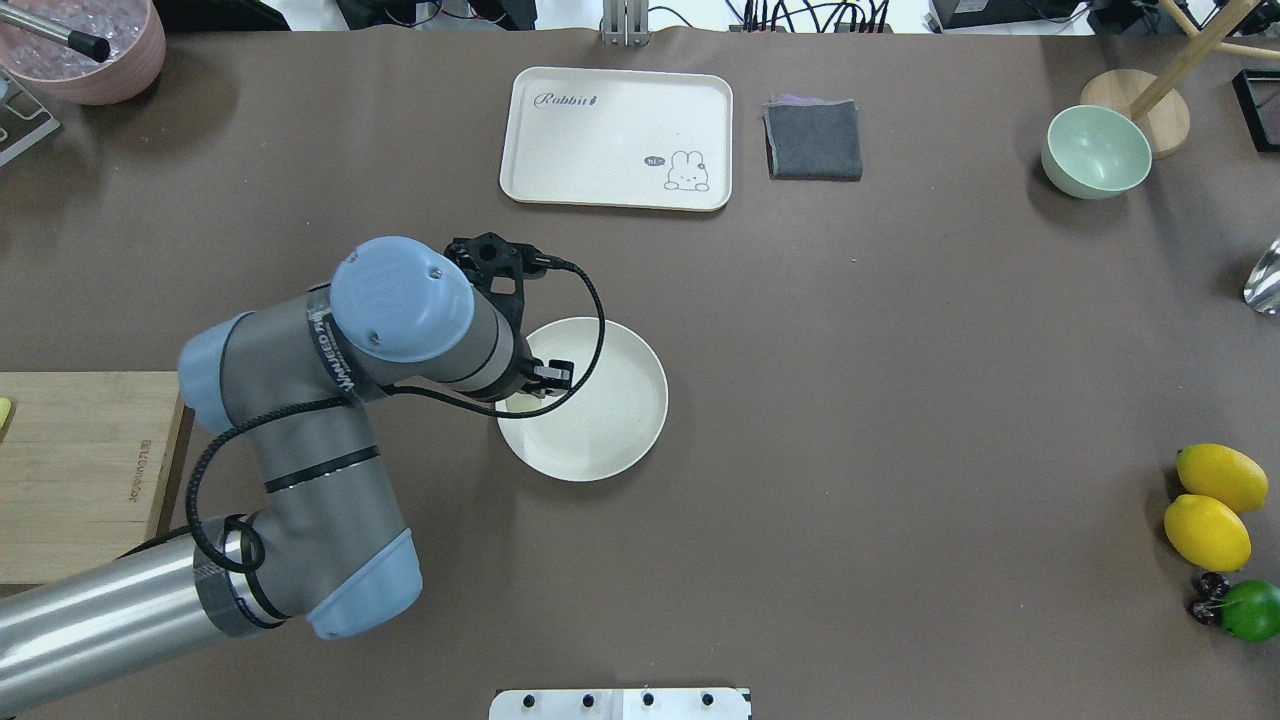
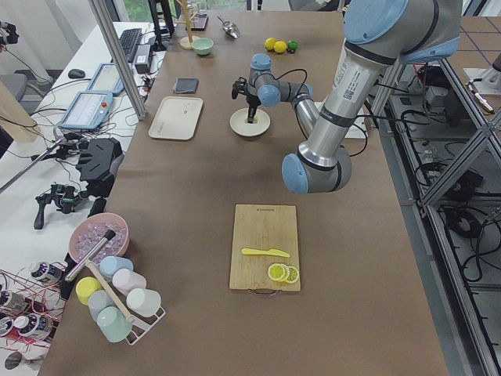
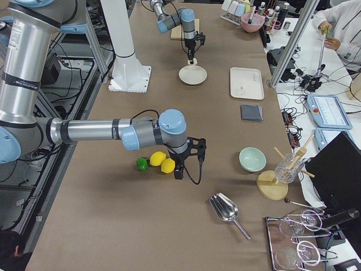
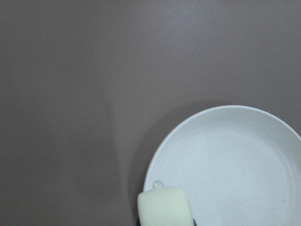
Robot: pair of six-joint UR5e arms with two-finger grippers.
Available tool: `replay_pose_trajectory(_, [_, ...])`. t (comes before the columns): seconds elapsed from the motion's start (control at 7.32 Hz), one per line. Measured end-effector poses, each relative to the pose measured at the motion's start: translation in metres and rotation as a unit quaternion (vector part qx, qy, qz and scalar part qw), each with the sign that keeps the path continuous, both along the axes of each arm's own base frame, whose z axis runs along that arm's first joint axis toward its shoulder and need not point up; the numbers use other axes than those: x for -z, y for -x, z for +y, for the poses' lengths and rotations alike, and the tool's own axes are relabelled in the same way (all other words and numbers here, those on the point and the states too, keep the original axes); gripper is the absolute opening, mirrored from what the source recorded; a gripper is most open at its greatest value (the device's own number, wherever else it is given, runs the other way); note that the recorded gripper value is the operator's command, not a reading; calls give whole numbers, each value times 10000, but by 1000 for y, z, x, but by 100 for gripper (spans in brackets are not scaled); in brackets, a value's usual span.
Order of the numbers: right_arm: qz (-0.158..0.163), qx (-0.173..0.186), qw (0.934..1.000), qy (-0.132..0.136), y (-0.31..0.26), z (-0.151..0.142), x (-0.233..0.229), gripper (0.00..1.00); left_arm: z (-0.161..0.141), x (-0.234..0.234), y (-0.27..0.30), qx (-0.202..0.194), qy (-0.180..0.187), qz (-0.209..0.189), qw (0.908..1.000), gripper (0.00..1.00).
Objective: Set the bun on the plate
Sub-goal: 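Lower the bun onto the plate, open the left gripper and withdraw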
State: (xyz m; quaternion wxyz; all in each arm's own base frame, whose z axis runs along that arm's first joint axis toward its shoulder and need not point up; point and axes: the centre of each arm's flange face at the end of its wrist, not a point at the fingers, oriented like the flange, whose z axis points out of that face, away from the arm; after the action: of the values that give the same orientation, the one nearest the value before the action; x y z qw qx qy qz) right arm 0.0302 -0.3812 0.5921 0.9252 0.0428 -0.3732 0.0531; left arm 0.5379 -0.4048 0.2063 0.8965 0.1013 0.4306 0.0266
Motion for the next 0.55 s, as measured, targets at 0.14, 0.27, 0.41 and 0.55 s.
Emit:
replay_pose_trajectory(0.14, [4, -7, 10000, 2, -2, 2, -2, 100, 5, 5, -22, 75, 35, 21, 10000, 57])
replay_pose_trajectory(0.27, [7, -11, 10000, 6, -3, 3, -3, 100, 6, 5, -41, 137, 25, 84, 9999, 68])
replay_pose_trajectory(0.41, [8, -16, 10000, 12, -3, 4, -4, 100, 4, 0, -55, 178, -8, 144, 9997, 73])
replay_pose_trajectory(0.55, [9, -25, 10000, 20, -4, 5, -6, 100, 1, -6, -66, 219, -53, 181, 9996, 76])
